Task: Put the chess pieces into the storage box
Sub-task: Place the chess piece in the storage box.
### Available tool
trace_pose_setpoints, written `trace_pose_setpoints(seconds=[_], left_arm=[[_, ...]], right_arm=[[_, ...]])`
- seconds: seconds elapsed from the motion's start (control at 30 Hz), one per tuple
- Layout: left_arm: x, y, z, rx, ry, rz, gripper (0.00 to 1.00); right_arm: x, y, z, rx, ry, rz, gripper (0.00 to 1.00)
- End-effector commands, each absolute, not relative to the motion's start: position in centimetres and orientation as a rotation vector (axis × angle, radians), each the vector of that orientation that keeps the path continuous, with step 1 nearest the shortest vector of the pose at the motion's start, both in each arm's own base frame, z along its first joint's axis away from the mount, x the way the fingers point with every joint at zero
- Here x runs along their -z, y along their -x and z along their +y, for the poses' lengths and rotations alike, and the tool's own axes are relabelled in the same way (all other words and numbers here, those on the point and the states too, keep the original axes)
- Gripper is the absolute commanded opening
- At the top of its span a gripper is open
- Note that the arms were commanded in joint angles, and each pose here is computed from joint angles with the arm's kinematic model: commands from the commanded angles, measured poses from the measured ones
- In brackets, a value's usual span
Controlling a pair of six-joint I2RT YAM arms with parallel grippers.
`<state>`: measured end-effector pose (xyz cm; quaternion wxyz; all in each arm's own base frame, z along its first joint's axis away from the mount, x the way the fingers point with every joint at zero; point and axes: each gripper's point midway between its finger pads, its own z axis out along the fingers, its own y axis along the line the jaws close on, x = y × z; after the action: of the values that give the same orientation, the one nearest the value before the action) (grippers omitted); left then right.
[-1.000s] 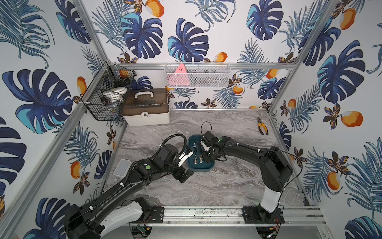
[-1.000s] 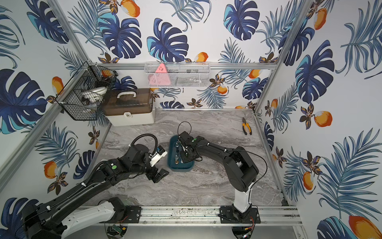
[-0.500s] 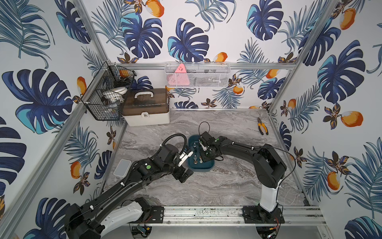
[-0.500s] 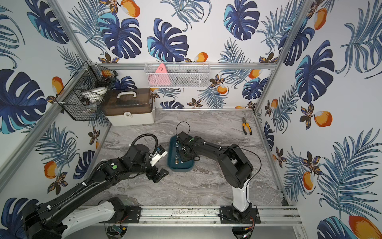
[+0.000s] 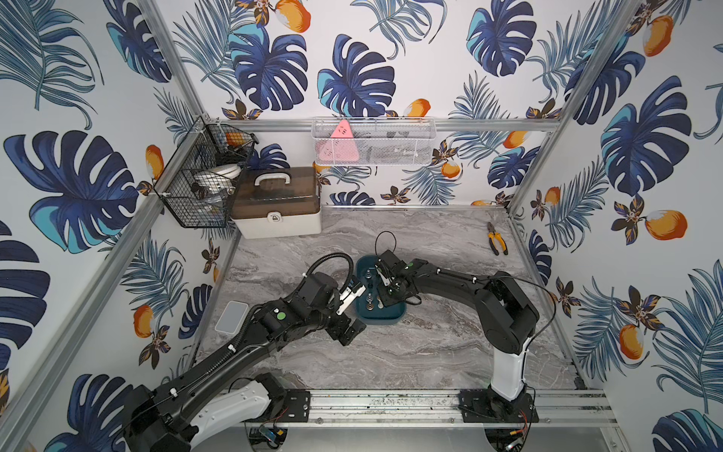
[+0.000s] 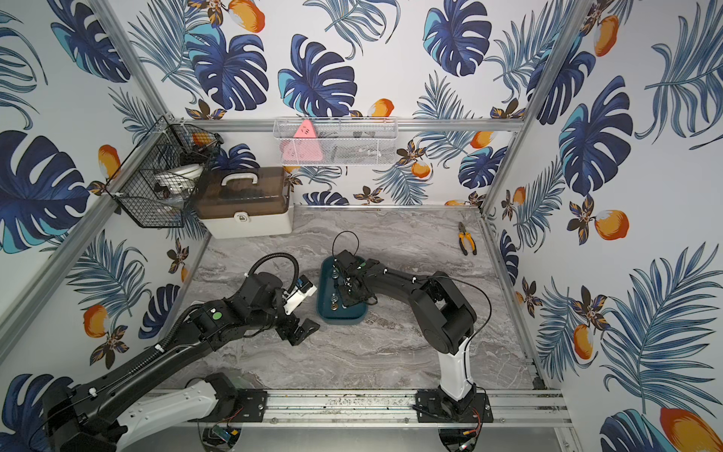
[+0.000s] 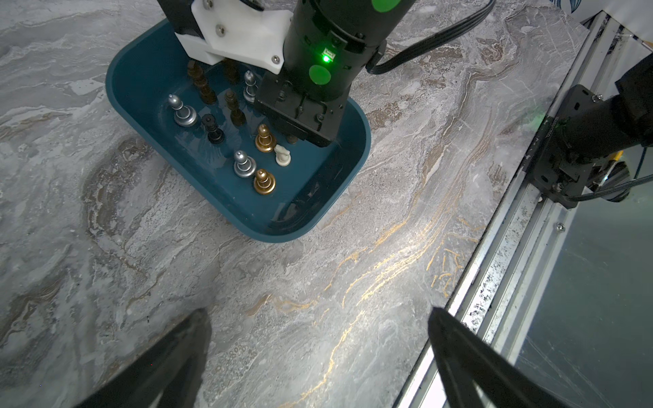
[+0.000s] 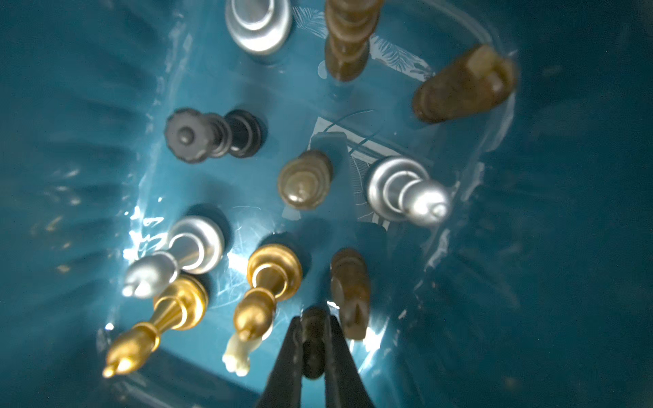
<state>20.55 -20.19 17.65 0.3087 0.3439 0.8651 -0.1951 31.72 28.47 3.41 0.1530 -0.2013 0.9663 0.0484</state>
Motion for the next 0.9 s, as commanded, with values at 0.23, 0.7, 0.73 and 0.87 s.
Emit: trace_pose_setpoints(seconds=[0.23, 0.7, 0.73, 0.87], left_arm=[[-18.1, -20.8, -20.4, 0.516, -0.913, 2.264, 0.99], [-18.2, -20.8, -20.4, 0.517, -0.912, 2.261, 0.99], [-18.2, -20.8, -20.4, 0.517, -0.912, 2.261, 0.99], [-18.2, -20.8, -20.4, 0.514, -0.910, 2.260, 0.99]], right_arm=[[-3.1, -31.8, 28.1, -0.108, 0.578, 2.769, 0.15], [-3.9, -32.0, 28.4, -0.106, 0.584, 2.749, 0.25], [-4.1, -32.1, 28.5, -0.109, 0.583, 2.747, 0.26], [-4.7, -32.1, 28.7, -0.120, 0.586, 2.736, 0.28]])
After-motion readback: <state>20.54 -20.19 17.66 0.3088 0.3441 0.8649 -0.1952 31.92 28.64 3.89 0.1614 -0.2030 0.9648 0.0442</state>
